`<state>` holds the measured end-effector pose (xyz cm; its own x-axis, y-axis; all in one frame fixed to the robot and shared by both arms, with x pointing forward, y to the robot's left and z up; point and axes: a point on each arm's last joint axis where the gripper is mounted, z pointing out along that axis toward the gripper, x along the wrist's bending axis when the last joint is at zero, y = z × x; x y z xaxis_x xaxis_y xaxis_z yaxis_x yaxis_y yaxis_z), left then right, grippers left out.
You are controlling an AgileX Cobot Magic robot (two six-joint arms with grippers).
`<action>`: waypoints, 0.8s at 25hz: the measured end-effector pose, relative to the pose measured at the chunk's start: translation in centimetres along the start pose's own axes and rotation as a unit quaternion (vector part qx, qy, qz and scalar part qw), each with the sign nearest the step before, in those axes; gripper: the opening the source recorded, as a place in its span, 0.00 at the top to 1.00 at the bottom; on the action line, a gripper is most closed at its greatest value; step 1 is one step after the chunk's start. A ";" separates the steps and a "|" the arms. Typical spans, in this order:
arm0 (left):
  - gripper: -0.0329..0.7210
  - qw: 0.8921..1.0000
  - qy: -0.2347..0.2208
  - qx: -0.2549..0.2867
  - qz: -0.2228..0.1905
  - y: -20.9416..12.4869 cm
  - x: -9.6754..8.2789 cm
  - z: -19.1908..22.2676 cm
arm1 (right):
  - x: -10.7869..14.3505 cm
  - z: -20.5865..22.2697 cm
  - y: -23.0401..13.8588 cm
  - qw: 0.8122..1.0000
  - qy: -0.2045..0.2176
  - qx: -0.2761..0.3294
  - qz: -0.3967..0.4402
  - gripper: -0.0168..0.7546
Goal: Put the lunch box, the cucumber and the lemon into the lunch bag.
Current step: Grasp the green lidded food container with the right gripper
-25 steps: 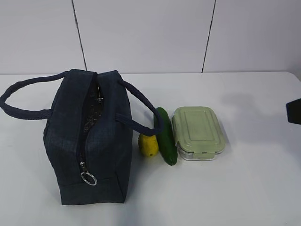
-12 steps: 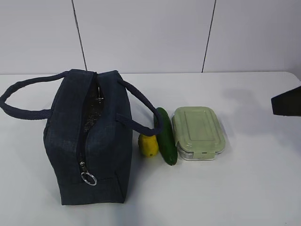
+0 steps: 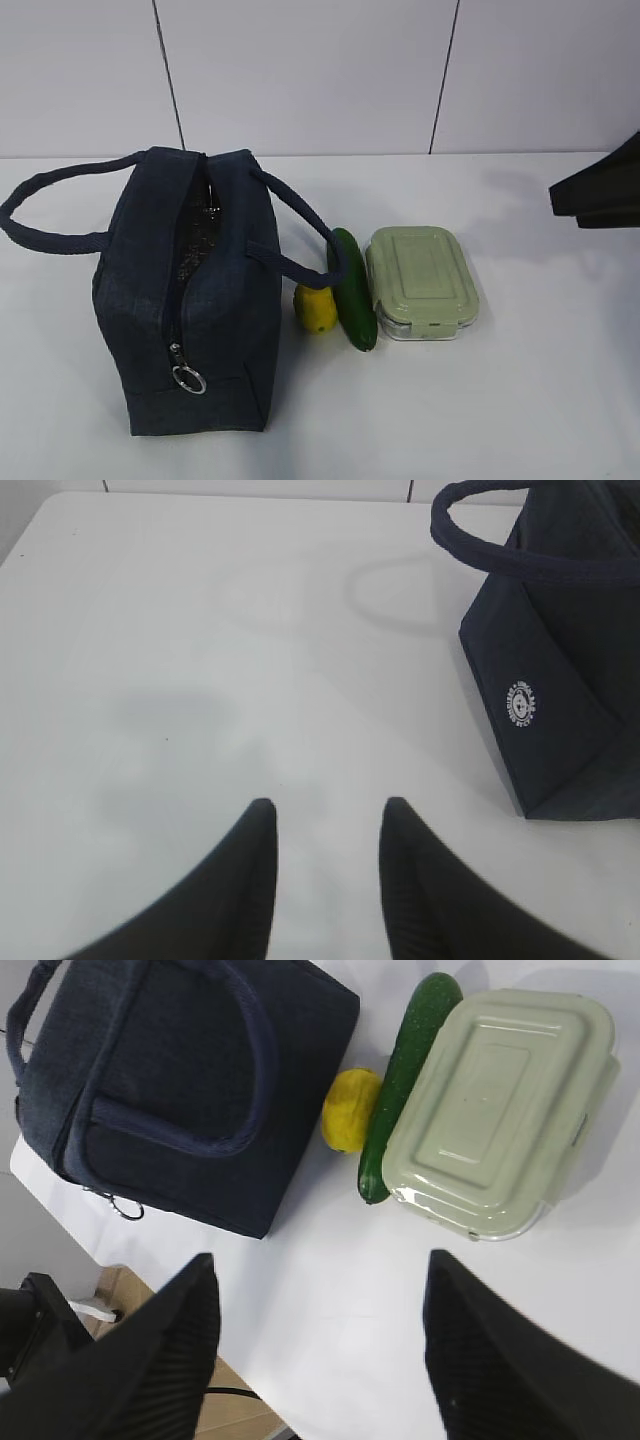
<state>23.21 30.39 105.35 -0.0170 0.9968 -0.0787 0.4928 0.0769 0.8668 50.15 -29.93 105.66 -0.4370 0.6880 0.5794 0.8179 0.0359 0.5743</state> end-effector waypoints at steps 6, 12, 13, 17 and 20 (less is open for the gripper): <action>0.62 1.000 0.000 0.000 0.000 0.0 0.0 0.0 | -3.0 0.4 0.3 0.999 0.010 -0.021 0.030 0.38; 0.62 1.000 0.000 0.000 0.000 0.0 0.0 0.0 | -6.2 1.5 -0.1 0.997 0.025 -0.026 0.065 0.38; 0.62 1.000 0.000 0.000 0.000 0.0 0.0 0.0 | -6.6 1.9 -0.1 0.997 0.028 -0.026 0.071 0.38; 0.62 1.000 0.000 0.000 0.000 0.0 0.0 0.0 | -8.5 3.2 -0.6 0.995 0.038 -0.014 0.097 0.38; 0.62 1.000 0.000 0.000 0.000 0.0 0.0 0.0 | -9.8 4.2 -1.2 0.992 0.042 -0.004 0.118 0.36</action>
<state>23.21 30.39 105.35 -0.0178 0.9967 -0.0787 0.4927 0.0772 0.8668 55.03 -33.66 96.90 -0.2641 0.6131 0.7445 0.8985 -0.1243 0.4211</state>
